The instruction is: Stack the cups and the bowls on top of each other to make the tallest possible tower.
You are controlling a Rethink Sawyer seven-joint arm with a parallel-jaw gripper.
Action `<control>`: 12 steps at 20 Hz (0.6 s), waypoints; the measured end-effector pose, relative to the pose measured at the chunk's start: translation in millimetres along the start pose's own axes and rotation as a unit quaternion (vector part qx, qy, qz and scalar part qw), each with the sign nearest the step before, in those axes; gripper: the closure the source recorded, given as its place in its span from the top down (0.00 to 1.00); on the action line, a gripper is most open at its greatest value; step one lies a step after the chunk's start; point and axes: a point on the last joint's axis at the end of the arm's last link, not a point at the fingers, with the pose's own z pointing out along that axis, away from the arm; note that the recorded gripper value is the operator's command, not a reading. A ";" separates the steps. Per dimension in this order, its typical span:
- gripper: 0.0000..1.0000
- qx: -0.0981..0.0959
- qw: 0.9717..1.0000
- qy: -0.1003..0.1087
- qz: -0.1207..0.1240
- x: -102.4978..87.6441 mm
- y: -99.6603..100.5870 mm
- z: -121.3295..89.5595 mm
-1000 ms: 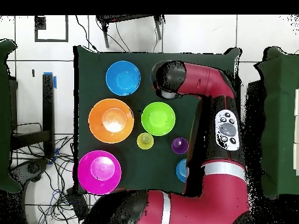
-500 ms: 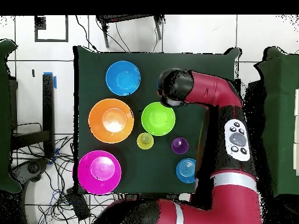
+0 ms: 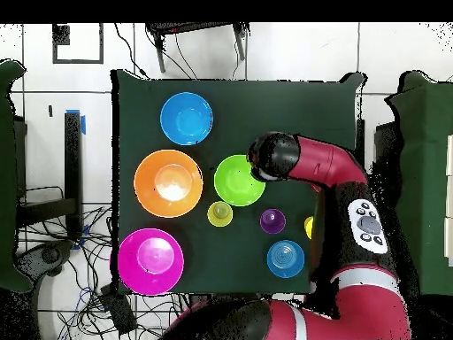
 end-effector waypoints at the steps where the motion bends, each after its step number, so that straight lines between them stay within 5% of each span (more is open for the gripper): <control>1: 1.00 0.001 1.000 0.000 -0.002 5.1 -2.7 8.4; 12: 1.00 0.010 1.000 0.016 -0.021 21.7 1.2 24.7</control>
